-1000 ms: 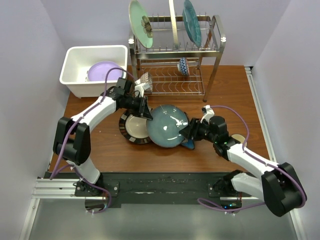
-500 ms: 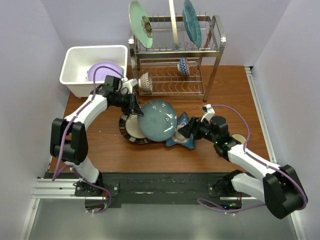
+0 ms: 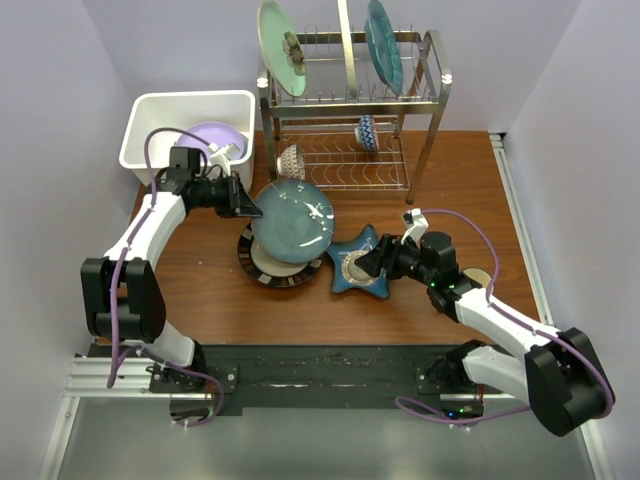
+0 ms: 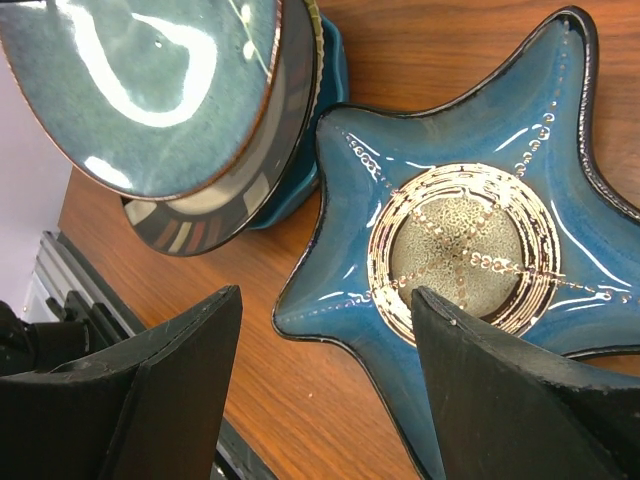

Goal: Place the plates into the plastic bin on the countertop
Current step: Place the plate in the plastic bin.

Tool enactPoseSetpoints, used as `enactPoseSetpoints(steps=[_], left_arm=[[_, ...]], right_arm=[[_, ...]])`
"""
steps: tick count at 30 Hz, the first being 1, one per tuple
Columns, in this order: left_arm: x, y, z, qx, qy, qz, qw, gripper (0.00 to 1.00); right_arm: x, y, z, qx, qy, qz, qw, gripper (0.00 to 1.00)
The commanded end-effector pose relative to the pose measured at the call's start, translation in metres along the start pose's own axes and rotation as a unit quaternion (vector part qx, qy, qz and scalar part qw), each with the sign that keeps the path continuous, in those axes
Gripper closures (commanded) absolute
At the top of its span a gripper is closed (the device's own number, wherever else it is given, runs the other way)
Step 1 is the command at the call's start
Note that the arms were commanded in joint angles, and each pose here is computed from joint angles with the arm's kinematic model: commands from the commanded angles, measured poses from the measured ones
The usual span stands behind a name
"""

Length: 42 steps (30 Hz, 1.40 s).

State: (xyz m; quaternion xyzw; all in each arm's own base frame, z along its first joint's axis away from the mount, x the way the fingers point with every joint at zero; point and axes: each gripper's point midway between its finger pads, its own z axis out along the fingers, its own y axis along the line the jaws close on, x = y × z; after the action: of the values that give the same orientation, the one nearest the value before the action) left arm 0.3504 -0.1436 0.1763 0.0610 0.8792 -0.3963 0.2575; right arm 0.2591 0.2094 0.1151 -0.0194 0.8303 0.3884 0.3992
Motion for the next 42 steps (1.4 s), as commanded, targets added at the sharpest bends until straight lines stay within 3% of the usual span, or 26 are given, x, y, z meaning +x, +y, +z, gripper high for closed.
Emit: enactPoseSetpoints(steps=[1, 42], left_arm=[[-0.021, -0.040, -0.028, 0.078, -0.048, 0.024, 0.996, 1.00], [-0.083, 0.000, -0.133, 0.022, -0.237, -0.020, 0.971, 1.00]], right_arm=[[-0.016, 0.015, 0.002, -0.027, -0.022, -0.012, 0.999, 0.28], [-0.007, 0.013, 0.006, -0.032, -0.007, -0.010, 0.999, 0.28]])
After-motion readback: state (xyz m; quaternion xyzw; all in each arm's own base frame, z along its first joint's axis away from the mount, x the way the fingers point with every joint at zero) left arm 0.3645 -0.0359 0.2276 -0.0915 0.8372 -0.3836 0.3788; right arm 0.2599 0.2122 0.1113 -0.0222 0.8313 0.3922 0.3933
